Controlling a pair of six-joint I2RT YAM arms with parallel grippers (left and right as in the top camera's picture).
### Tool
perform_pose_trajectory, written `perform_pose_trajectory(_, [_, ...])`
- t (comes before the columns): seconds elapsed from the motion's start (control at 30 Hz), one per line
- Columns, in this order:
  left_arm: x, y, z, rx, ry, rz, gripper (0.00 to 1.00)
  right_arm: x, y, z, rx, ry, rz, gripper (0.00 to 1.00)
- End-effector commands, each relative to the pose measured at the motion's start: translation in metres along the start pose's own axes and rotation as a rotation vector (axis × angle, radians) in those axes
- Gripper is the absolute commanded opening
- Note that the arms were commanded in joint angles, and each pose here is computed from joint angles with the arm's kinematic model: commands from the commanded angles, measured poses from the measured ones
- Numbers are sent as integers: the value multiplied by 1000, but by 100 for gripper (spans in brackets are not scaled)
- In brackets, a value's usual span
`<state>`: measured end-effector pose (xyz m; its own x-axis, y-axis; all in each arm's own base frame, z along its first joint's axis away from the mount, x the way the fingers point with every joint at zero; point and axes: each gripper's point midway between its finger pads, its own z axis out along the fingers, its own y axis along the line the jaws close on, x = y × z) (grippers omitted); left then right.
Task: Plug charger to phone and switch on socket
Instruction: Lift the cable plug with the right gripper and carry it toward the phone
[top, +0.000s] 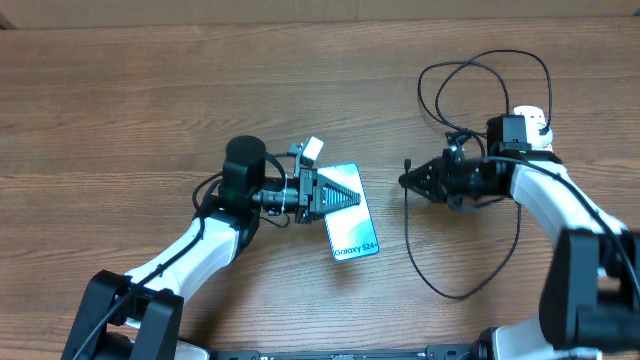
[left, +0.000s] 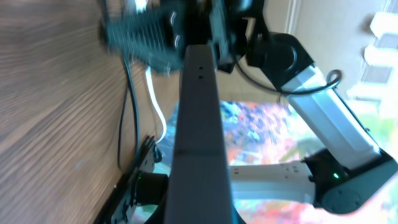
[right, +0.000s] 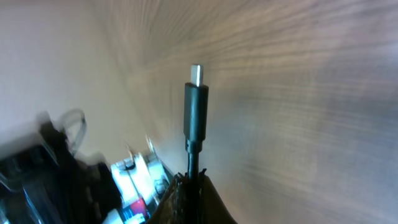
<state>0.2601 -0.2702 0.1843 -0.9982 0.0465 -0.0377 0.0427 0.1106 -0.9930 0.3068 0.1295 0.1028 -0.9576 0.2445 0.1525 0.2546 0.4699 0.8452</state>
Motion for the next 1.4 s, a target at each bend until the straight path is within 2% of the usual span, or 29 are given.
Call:
perform_pose_trajectory(0.0, [2,-18,-9,52,42,85,4,32,23,-15,-38,37,-295,4])
perform_pose_trajectory(0.27, [-7,-19,-14,50,2,106,4,121,45,-44,-91,184,-451,4])
perform_pose_trajectory(0.47, [-20,-15,-14,26,-72,90,4,173,81,-66,-236,190,-563,4])
perform_pose_trajectory(0.63, [-27,-18,-15,27,-111,67,4,198,87,-74,-242,136,-648,4])
perform_pose_trajectory(0.9, [-52,-46,-21,95,-248,81,4,210,101,-80,-324,89,-691,4])
perform_pose_trajectory(1.07, [-52,-65,-24,149,-255,120,4,210,110,-82,-378,75,-691,4])
perform_pose_trajectory(1.37, [-52,-65,-23,151,-253,108,4,211,110,-74,-386,128,-713,4])
